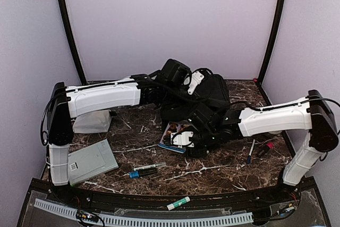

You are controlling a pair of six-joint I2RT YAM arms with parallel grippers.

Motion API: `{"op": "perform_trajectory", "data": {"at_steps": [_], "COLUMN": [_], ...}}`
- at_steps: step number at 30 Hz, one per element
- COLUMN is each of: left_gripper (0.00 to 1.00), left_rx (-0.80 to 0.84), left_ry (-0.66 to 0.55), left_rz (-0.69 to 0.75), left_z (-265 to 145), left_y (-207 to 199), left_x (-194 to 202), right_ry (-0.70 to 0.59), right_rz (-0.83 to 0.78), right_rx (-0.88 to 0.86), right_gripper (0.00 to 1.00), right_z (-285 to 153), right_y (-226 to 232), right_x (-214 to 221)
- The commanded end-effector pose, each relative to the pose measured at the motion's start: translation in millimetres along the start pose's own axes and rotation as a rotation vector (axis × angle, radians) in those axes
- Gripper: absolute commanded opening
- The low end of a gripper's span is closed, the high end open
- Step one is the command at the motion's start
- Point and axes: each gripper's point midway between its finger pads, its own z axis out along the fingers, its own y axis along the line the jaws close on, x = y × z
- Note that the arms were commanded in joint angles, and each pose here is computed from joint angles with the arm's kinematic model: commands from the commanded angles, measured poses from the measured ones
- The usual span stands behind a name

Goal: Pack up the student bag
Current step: Place the book in the student bag.

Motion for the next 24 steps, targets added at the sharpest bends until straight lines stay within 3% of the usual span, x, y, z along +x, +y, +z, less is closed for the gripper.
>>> {"op": "perform_trajectory", "data": {"at_steps": [1,9,24], "left_gripper": [0.00,0.00,0.00], "left_rx": [-0.001,0.012,0.052], "left_ry": [-0.127,-0.132,-0.131], "left_rz": [-0.019,-0.023,-0.035], "left_z": [-37.1,-40.3,-43.9], "left_y": [5.6,3.7,-2.8], "left_x": [-49.4,-51.5,-52.7], "right_ry": [0.023,0.087,0.188], "right_rz": [0.009,0.036,0.060], "right_rx": [0.102,0.150,0.412], "right_gripper": [0.65,0.64,0.47], "right_z": [9.3,25.2,26.7], "right_y": [-19.4,-29.1,-93.0], "right_x": [-6.8,2.1,43.4]}}
